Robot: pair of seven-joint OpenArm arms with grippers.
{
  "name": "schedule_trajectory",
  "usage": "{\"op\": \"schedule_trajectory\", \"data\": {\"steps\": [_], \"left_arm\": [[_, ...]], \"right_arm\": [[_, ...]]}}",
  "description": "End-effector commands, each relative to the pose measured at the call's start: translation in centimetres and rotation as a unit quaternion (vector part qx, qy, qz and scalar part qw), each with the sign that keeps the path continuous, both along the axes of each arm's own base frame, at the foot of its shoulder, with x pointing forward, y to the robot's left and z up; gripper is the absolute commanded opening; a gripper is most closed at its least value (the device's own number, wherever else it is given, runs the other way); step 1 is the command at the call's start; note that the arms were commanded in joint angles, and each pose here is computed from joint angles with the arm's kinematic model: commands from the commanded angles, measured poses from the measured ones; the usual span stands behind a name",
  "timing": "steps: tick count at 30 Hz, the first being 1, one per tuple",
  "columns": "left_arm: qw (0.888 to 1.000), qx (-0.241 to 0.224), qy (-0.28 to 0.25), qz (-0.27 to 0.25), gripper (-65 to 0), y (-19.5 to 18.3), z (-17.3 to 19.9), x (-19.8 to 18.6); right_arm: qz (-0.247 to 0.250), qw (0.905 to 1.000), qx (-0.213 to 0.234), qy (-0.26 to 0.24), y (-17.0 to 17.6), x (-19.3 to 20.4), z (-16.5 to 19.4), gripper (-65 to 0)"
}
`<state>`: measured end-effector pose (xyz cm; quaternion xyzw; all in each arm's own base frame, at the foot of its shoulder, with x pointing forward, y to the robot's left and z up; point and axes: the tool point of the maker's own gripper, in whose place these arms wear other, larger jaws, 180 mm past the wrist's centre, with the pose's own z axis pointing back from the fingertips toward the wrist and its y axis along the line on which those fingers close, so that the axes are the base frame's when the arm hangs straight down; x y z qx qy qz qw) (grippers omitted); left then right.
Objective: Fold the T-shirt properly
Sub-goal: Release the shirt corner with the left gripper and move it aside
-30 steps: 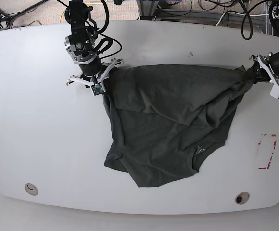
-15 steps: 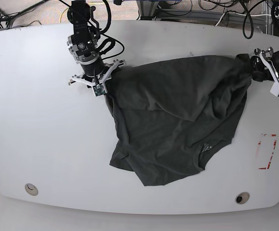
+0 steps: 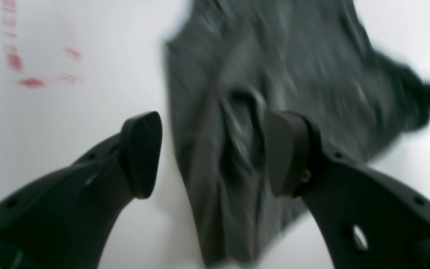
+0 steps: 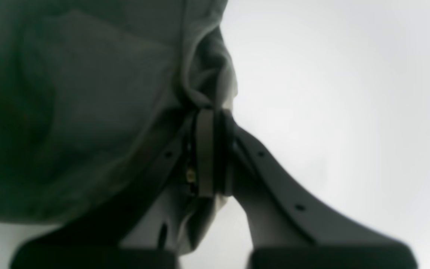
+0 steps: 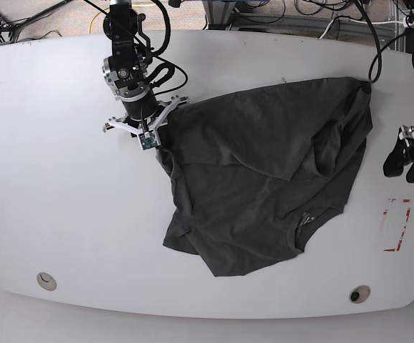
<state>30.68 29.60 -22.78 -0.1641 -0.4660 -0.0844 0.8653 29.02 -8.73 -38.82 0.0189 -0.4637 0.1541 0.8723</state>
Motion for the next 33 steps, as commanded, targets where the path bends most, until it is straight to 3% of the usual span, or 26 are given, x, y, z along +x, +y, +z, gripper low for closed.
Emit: {"op": "schedule_trajectory", "data": {"steps": [1, 8, 16, 18, 22, 27, 30, 33], "left_arm": [[0.999, -0.013, -0.027, 0.01, -24.2, 0.9, 1.6, 1.9], [0.999, -0.005, -0.026, 0.035, -24.2, 2.4, 1.2, 5.5], [0.998, 0.017, 0.0, 0.061, -24.2, 2.9, -2.2, 7.5], [0.998, 0.032, 0.0, 0.044, -24.2, 2.4, -2.6, 7.4], [0.999, 0.053, -0.004, 0.007, -24.4, 1.3, -3.3, 7.1], [0.998, 0.061, 0.004, -0.004, -24.4, 1.1, -3.9, 6.6], [0.998, 0.063, 0.019, -0.01, -24.6, 0.8, -5.2, 5.4], [0.997, 0.075, 0.015, -0.025, -24.6, -0.1, -5.0, 4.7]], "right_arm": [[-0.001, 0.9996, 0.008, -0.027, 0.2, 0.8, 1.4, -62.1], [-0.001, 0.9992, 0.01, -0.038, 0.4, 1.7, 2.1, -62.1], [-0.002, 0.9992, 0.01, -0.039, 0.4, 1.7, 2.3, -60.6], [-0.002, 0.9992, 0.01, -0.039, 0.4, 1.7, 2.3, -56.3], [-0.002, 0.9989, 0.011, -0.045, 0.4, 1.6, 2.8, -38.4], [-0.003, 0.9977, 0.012, -0.066, 0.4, 1.5, 4.5, -20.8], [-0.002, 0.9956, 0.013, -0.092, 0.4, 1.8, 6.4, -14.9], [0.005, 0.9939, 0.015, -0.109, 0.7, 2.0, 7.7, -13.6]]}}
